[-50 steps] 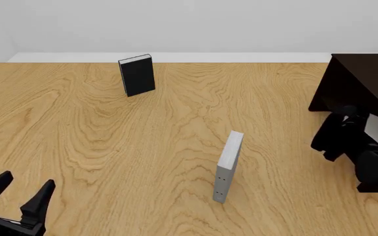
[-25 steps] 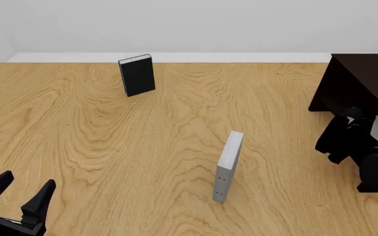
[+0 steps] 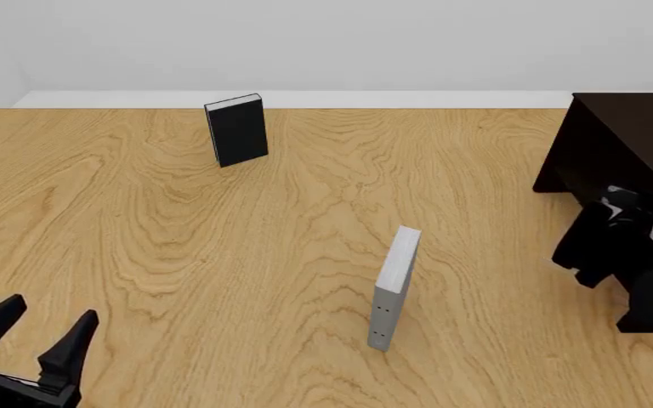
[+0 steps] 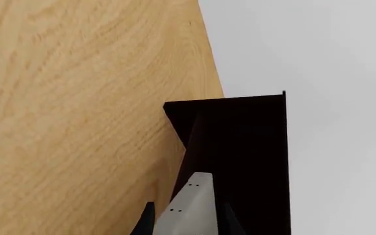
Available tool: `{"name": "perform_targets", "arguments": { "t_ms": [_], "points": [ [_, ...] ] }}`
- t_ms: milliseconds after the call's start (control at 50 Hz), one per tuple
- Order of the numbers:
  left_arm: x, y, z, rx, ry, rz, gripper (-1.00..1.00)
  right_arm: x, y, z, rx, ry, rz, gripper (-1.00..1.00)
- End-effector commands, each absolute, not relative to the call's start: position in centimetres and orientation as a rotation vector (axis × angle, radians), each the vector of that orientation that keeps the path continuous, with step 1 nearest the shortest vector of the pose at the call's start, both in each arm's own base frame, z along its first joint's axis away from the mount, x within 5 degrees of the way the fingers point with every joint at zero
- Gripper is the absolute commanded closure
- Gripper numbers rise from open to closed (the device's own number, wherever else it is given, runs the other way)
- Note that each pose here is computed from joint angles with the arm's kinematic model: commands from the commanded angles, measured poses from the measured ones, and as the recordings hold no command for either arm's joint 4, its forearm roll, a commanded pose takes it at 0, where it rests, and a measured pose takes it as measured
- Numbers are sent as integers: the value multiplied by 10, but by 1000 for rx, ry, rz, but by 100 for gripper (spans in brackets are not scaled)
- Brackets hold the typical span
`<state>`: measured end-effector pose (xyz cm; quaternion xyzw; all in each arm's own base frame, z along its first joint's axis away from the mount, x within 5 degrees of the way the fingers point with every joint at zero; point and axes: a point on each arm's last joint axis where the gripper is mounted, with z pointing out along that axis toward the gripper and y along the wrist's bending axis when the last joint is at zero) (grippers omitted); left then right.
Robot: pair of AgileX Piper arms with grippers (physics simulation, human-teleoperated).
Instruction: Pick up the book on the right and place it on the cabinet shelf.
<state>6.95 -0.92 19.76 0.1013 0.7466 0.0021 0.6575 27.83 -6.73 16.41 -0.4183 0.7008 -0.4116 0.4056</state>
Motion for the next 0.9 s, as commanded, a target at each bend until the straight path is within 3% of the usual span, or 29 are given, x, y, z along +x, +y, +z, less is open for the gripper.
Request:
{"name": "perform_targets", "arguments": {
  "t_ms": [20,900],
  "points": [
    [67,-9,198,229,1680,1,-100,270,-88,160,-1044,1817,-1078,-100],
    [66,-9,198,232,1681,-1,-100,251,-97,159,-1006,1856,-1113,-100]
  ]
}}
